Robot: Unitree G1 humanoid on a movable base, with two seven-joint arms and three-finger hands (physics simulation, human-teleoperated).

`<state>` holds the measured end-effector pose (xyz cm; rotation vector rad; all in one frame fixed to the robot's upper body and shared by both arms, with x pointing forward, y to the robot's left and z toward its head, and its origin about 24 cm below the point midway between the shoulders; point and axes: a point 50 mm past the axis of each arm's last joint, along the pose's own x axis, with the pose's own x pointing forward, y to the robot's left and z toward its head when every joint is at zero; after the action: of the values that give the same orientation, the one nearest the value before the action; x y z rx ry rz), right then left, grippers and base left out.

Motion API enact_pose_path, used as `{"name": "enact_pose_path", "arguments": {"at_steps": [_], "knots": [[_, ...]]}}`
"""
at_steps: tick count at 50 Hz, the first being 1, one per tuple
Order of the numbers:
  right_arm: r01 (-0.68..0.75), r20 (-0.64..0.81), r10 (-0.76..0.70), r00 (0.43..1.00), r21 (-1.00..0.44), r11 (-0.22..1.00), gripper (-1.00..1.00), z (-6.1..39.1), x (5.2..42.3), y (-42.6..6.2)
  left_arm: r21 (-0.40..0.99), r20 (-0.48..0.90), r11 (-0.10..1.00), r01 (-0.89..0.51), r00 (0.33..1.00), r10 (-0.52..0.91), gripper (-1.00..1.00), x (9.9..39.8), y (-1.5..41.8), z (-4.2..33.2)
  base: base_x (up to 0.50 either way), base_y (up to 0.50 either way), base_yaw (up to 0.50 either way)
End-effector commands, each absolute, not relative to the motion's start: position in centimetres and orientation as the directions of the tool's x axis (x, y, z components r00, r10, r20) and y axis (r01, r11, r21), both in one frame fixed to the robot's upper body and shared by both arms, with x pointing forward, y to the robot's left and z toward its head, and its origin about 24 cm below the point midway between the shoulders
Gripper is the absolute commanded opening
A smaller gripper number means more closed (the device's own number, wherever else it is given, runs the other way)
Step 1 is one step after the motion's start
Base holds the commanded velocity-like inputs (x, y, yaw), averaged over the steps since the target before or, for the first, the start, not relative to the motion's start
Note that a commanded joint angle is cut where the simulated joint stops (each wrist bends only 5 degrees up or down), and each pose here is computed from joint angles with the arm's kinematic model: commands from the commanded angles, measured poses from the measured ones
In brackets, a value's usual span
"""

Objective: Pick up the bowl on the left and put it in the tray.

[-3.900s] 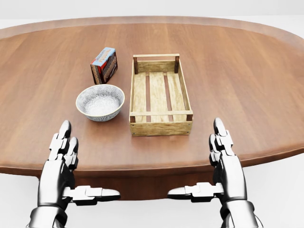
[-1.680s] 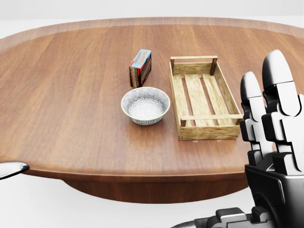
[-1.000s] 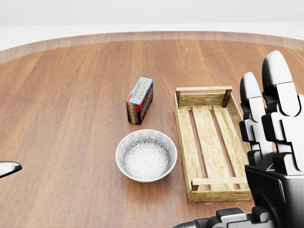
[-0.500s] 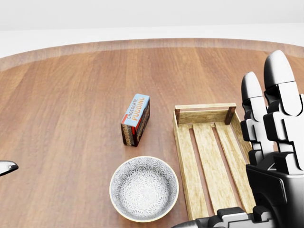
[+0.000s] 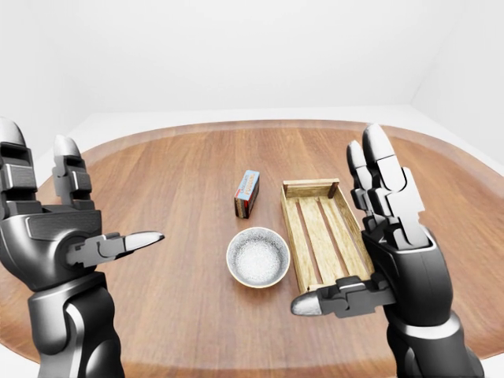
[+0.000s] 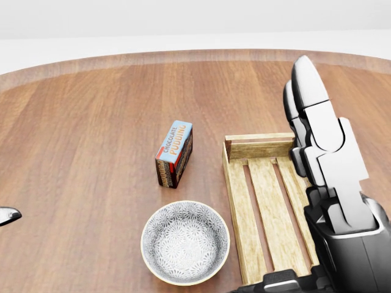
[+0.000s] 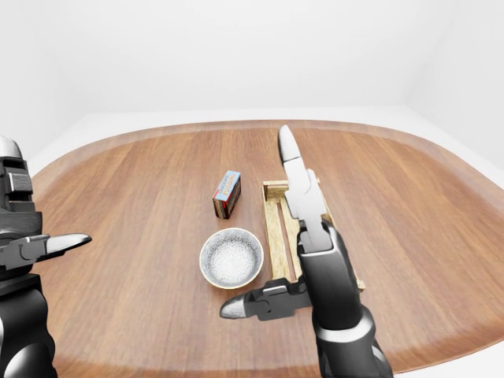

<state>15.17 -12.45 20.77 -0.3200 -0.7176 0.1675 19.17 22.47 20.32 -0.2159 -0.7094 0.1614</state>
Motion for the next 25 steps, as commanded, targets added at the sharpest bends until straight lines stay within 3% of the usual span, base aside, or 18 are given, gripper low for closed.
{"name": "enact_pose_path", "arguments": {"at_steps": [1, 17, 18, 25], "knots": [[-0.042, 0.559, 0.356, 0.749, -0.495, 0.868, 1.0, 20.3, 15.8, -11.3, -0.251, 0.635, 0.966, -0.071, 0.741, 0.219, 1.0, 19.1, 22.4, 20.5, 0.0, 0.0, 0.0], [-0.107, 0.418, 0.438, 0.796, -0.615, 0.781, 1.0, 18.1, 16.4, -9.9, -0.248, 0.629, 0.966, -0.075, 0.746, 0.22, 1.0, 19.1, 22.5, 20.4, 0.0, 0.0, 0.0], [-0.28, 0.146, 0.533, 0.833, -0.721, 0.634, 1.0, 12.6, 17.3, -7.7, -0.261, 0.644, 0.962, -0.081, 0.728, 0.236, 1.0, 18.9, 22.9, 20.8, 0.0, 0.0, 0.0], [-0.297, 0.086, 0.521, 0.849, -0.739, 0.605, 1.0, 11.7, 17.5, -7.7, -0.264, 0.645, 0.961, -0.08, 0.726, 0.238, 1.0, 18.8, 23.0, 20.9, 0.0, 0.0, 0.0]]}}
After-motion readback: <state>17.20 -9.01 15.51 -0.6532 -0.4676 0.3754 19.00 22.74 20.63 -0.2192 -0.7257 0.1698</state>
